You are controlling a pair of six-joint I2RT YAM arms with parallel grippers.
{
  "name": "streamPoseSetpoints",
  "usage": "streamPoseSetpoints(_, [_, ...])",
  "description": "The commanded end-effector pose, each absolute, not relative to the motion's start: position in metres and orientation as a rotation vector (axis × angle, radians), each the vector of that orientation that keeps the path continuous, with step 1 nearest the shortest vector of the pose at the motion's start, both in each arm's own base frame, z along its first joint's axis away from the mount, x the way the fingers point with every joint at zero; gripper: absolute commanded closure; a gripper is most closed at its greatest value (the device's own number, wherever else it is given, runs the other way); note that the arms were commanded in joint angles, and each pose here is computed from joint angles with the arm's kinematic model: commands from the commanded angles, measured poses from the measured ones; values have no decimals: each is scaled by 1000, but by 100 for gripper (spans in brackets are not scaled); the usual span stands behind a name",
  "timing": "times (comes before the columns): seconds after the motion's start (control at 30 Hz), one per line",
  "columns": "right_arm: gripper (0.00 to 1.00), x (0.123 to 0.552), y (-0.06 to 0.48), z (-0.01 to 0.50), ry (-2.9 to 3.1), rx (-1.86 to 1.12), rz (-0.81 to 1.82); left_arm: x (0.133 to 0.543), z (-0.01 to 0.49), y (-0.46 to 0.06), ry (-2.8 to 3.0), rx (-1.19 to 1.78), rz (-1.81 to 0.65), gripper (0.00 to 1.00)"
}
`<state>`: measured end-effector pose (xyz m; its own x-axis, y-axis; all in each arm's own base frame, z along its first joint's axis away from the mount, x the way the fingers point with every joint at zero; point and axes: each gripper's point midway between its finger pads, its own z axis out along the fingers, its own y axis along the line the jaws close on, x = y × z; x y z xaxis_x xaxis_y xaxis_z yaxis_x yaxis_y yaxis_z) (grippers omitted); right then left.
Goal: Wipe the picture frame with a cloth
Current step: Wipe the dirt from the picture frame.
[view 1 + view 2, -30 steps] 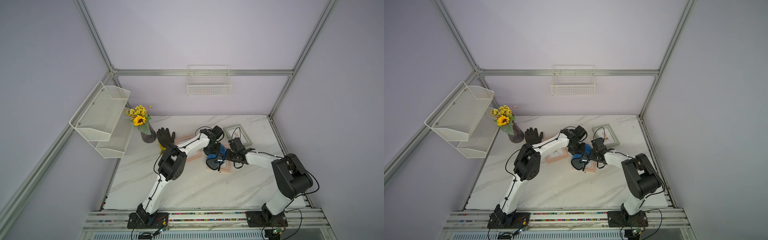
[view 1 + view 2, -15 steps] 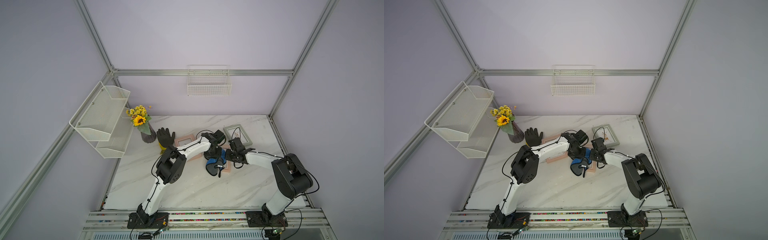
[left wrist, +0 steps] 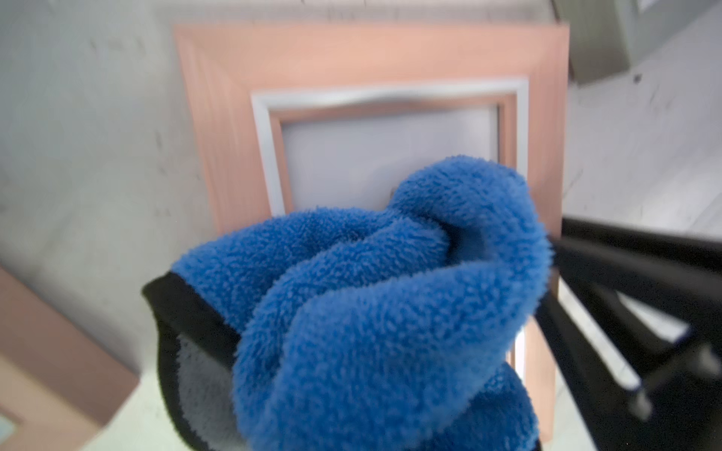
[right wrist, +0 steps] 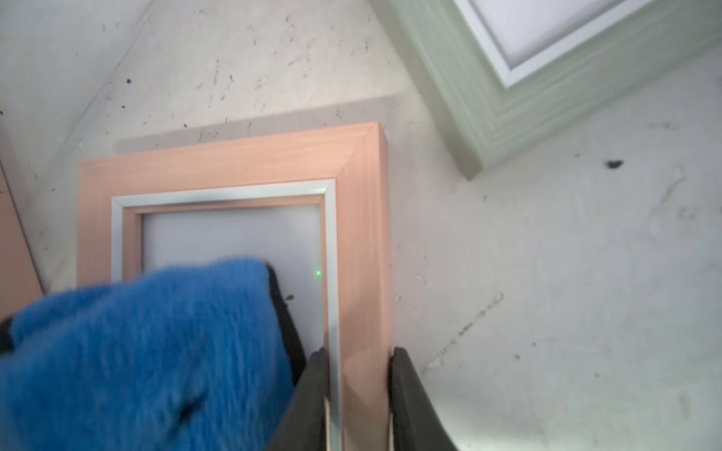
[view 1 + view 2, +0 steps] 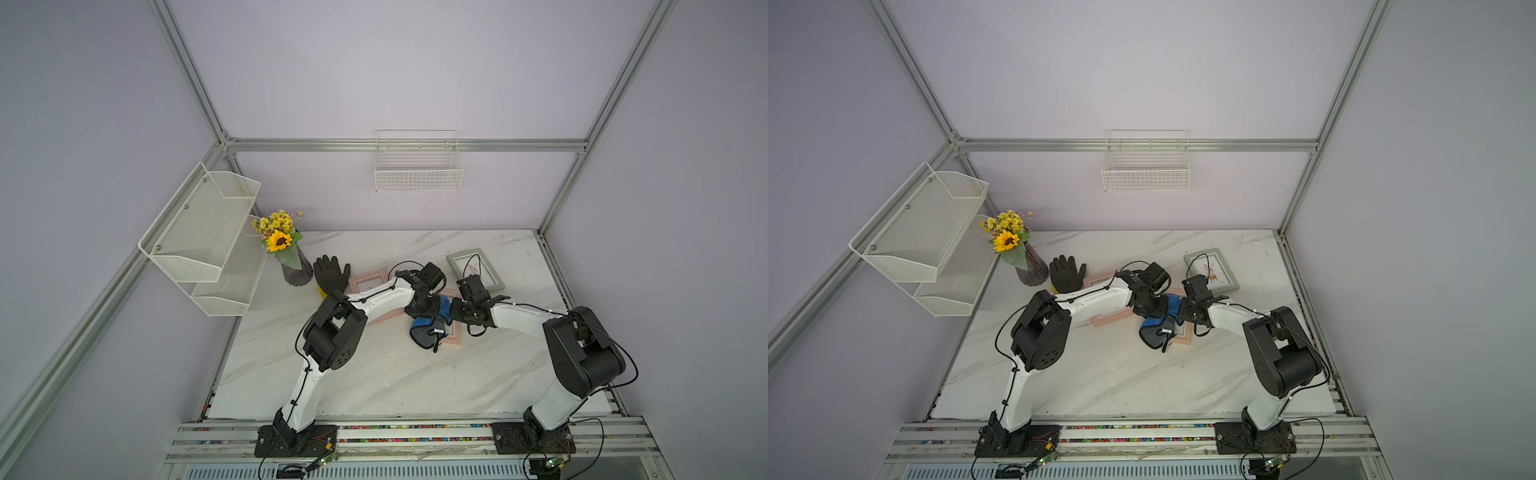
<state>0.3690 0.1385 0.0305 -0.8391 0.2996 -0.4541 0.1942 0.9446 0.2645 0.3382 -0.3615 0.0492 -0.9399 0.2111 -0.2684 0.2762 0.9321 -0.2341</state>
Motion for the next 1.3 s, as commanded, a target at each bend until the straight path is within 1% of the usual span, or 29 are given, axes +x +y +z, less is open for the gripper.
streamPoseSetpoints(0.0, [78, 346, 134, 4, 2714, 346, 222, 295, 32, -346, 2973, 393, -308, 100])
streamPoseSetpoints(0.07, [78, 345, 133, 3, 2714, 347, 221, 304, 34, -345, 2957, 371, -292, 100])
streamPoseSetpoints(0.13, [78, 346, 134, 3, 2712, 347, 222, 326, 40, -347, 2927, 347, -283, 100])
streamPoseSetpoints(0.3, [78, 346, 133, 7, 2709, 342, 222, 398, 49, -346, 2859, 257, -265, 100])
streamPoseSetpoints(0.37, [77, 345, 133, 8, 2706, 342, 222, 412, 46, -345, 2860, 251, -261, 100])
streamPoseSetpoints(0.47, [78, 345, 132, 9, 2705, 345, 218, 405, 39, -347, 2894, 274, -264, 100])
streamPoseSetpoints(0.57, [78, 345, 132, 8, 2704, 342, 220, 370, 23, -342, 2947, 330, -227, 100])
streamPoseSetpoints(0.7, [78, 346, 134, 4, 2713, 342, 226, 318, 24, -339, 2972, 374, -249, 100])
streamPoseSetpoints(0.8, [78, 346, 134, 2, 2719, 340, 220, 300, 26, -342, 2975, 366, -295, 100])
streamPoseSetpoints(0.87, [78, 347, 134, 3, 2719, 338, 219, 304, 25, -345, 2973, 358, -307, 100])
streamPoseSetpoints(0.93, [78, 348, 134, 4, 2717, 340, 216, 319, 25, -347, 2960, 349, -285, 100])
streamPoseSetpoints(1.1, [78, 348, 133, 9, 2703, 343, 213, 383, 37, -343, 2891, 264, -258, 100])
streamPoseSetpoints(1.13, [78, 348, 132, 10, 2702, 346, 213, 390, 38, -341, 2887, 251, -256, 100])
streamPoseSetpoints(1.2, [78, 346, 131, 10, 2704, 349, 209, 396, 40, -337, 2885, 237, -248, 100])
streamPoseSetpoints(1.27, [78, 344, 131, 9, 2706, 350, 208, 386, 43, -338, 2890, 255, -255, 100])
